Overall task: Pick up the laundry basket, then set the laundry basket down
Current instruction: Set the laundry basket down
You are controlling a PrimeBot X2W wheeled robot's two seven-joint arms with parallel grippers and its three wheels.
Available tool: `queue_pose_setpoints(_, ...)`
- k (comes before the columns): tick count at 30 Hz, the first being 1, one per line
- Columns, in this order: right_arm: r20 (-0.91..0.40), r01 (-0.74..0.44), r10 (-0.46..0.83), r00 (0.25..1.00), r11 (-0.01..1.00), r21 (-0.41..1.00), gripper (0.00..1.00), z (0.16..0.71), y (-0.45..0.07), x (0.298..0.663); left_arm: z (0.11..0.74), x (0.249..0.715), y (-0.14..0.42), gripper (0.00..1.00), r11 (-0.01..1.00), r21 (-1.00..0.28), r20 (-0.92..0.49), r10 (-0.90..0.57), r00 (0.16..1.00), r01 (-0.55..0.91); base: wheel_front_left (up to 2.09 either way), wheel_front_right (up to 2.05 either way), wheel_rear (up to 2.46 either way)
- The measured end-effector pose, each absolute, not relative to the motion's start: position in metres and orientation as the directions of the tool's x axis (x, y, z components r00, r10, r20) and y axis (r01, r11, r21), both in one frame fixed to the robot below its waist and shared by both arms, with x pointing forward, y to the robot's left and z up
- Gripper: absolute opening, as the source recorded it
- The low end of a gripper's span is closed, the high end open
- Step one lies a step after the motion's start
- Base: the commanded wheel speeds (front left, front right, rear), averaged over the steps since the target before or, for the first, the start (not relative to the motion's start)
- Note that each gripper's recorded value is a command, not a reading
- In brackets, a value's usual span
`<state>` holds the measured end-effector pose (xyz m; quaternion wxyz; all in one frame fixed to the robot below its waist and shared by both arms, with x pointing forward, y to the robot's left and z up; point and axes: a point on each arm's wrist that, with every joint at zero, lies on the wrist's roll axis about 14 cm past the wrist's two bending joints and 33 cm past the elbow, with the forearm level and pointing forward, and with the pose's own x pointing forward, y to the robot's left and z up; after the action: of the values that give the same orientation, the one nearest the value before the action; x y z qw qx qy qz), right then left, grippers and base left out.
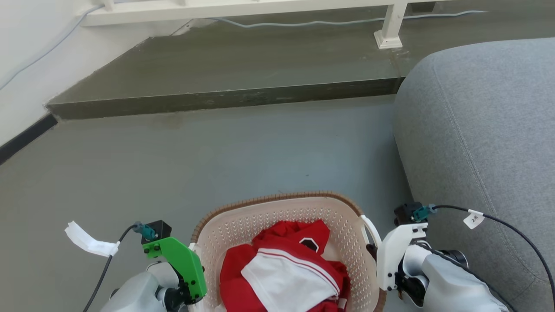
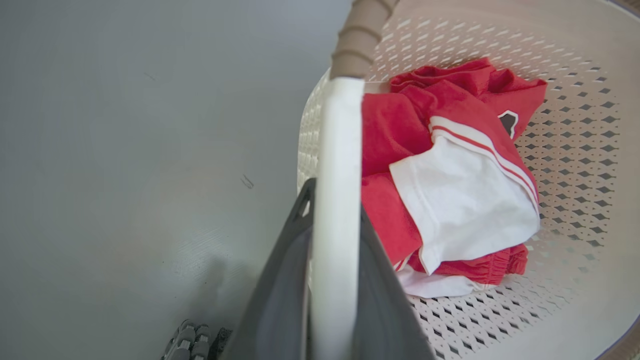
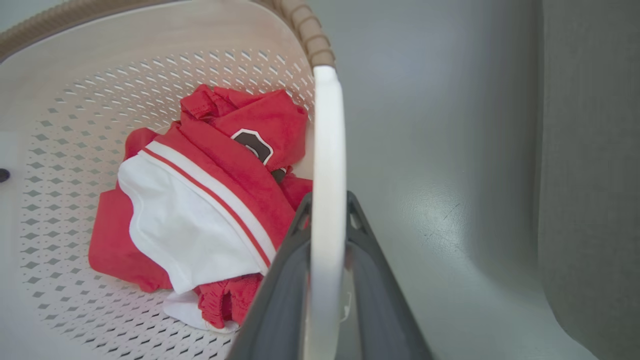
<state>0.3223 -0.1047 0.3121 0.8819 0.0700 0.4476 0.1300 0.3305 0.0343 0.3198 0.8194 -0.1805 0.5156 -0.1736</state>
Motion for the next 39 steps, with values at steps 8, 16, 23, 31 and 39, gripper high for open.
queue_pose_setpoints(8,-0.749,-0.173,0.294,0.594,0.956,0.238,0.00,0.314,-0.104,0.341,0.321,0.351,0.034,0.00,0.877,-0.468,-0.761,-0.464,0.453,0.111,0.00,0.00,0.00)
queue_pose_setpoints(16,-0.743,-0.174,0.288,0.605,0.958,0.230,0.00,0.307,-0.106,0.359,0.314,0.370,0.032,0.00,0.880,-0.457,-0.753,-0.461,0.471,0.129,0.00,0.00,0.00)
queue_pose_setpoints(23,-0.742,-0.168,0.280,0.609,0.960,0.224,0.00,0.295,-0.108,0.377,0.301,0.387,0.031,0.00,0.883,-0.450,-0.755,-0.455,0.472,0.133,0.00,0.00,0.00)
queue_pose_setpoints(31,-0.749,-0.171,0.284,0.598,0.959,0.227,0.00,0.274,-0.106,0.395,0.277,0.399,0.032,0.00,0.885,-0.451,-0.772,-0.452,0.448,0.115,0.00,0.00,0.00)
queue_pose_setpoints(39,-0.764,-0.166,0.289,0.577,0.957,0.236,0.00,0.248,-0.105,0.411,0.251,0.415,0.034,0.00,0.887,-0.452,-0.780,-0.445,0.441,0.095,0.00,0.00,0.00)
